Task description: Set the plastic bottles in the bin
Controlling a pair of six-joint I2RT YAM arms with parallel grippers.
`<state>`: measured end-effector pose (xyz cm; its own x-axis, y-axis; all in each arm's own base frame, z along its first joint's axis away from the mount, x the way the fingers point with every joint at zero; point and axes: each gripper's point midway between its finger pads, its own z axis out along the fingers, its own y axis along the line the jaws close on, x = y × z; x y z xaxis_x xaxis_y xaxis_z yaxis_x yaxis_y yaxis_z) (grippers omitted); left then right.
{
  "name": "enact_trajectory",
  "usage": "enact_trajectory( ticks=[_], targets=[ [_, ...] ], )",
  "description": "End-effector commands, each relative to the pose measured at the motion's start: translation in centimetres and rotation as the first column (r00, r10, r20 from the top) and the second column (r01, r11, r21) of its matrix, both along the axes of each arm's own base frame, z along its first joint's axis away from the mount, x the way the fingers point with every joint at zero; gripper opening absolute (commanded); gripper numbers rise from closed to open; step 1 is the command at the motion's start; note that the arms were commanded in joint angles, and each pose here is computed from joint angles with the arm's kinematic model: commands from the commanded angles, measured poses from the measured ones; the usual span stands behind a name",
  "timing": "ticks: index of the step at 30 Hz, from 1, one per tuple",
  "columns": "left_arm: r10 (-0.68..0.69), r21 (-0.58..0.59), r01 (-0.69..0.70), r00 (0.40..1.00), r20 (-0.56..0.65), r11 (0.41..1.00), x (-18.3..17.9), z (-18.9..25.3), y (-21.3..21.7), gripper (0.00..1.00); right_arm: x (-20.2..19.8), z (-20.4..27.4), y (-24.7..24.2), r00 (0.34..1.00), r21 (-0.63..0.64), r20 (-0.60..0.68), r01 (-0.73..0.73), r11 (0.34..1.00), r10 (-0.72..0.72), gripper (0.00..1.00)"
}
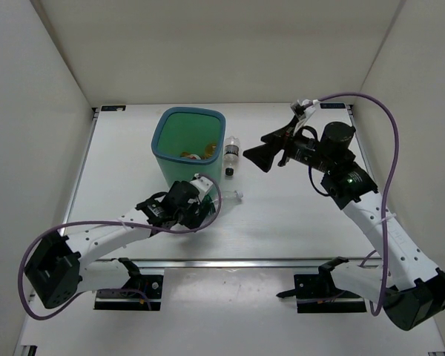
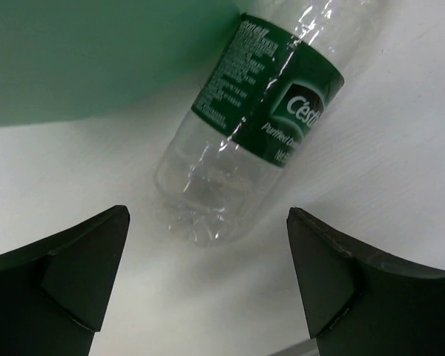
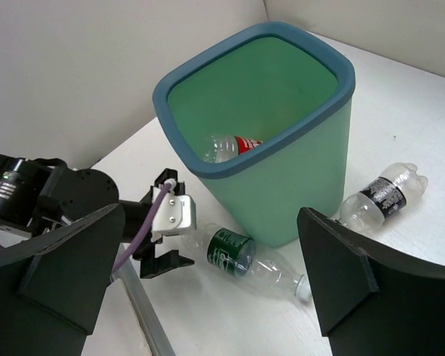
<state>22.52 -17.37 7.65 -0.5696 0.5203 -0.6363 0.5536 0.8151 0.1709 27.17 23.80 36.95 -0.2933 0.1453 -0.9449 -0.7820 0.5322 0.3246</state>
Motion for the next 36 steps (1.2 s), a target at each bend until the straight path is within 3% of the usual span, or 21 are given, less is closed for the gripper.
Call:
enact_trajectory(
  ticks=[1,6,9,11,14,17,21,24,27,29,32,33,34,36],
  targets=[
    [-0.038,0.049,0.036,0.998,0.054,0.998,1.3,0.1,-0.9,0.99,-0.5,1.9,-0.9,0.997,0.055,0.078,-0.006,0.998,0.002,0.99],
    [-0.088,0.066,0.092,0.995,-0.051,0.994,0.9,-2.0,-1.8,0.98,-0.8,1.4,-2.7,0.996,0.094,0.088,0.012,0.995,-0.020,0.99],
    [-0.111,0.085,0.114,0.993,-0.045,0.990,0.6,-2.3,-2.7,0.95,-0.2,0.5,-3.7,0.995,0.077,0.057,0.071,0.994,-0.076,0.98],
    [-0.123,0.068,0.125,0.992,-0.043,0.990,0.5,-2.1,-3.3,0.85,0.3,-0.7,-3.9,0.995,0.053,0.018,0.102,0.993,-0.103,0.97],
    [-0.093,0.025,0.094,0.994,-0.050,0.995,0.1,-1.5,-3.7,0.49,1.0,-1.9,-4.6,0.989,0.032,-0.009,0.149,0.988,-0.149,0.95],
    [-0.121,-0.005,0.121,0.992,-0.029,0.993,-0.6,-0.2,-4.2,0.41,2.0,-3.8,-5.5,0.978,0.001,-0.057,0.201,0.980,-0.200,0.94],
    [-0.179,-0.068,0.178,0.984,-0.008,0.982,-2.1,3.2,-5.1,0.40,3.1,-6.3,-6.4,0.955,-0.064,-0.128,0.263,0.963,-0.269,0.95],
    [-0.260,-0.202,0.253,0.966,-0.005,0.946,-3.8,7.1,-7.1,0.38,3.9,-7.4,-7.4,0.937,-0.090,-0.150,0.306,0.948,-0.316,0.95],
    [-0.310,-0.367,0.305,0.950,0.047,0.879,-4.8,13.1,-10.0,0.39,4.9,-8.5,-9.2,0.901,-0.112,-0.188,0.376,0.920,-0.391,0.95],
    [-0.318,-0.492,0.343,0.938,0.135,0.800,-5.0,19.6,-11.8,0.38,5.4,-9.7,-10.0,0.875,-0.142,-0.232,0.402,0.904,-0.425,0.95],
    [-0.157,-0.586,0.311,0.941,0.298,0.748,-1.7,27.7,-10.8,0.42,6.4,-10.7,-10.3,0.857,-0.168,-0.251,0.419,0.892,-0.450,0.95],
    [-0.084,-0.600,0.276,0.941,0.328,0.750,0.0,28.8,-10.1,0.50,6.8,-11.0,-10.6,0.848,-0.184,-0.247,0.434,0.882,-0.469,0.95],
    [0.076,-0.623,0.181,0.929,0.362,0.761,2.5,30.8,-8.1,0.51,7.1,-11.7,-10.0,0.850,-0.191,-0.257,0.421,0.887,-0.459,0.94],
    [0.284,-0.658,0.071,0.864,0.416,0.749,5.9,33.0,-5.0,0.40,8.1,-13.3,-9.7,0.844,-0.220,-0.269,0.414,0.883,-0.463,0.95]
  ],
)
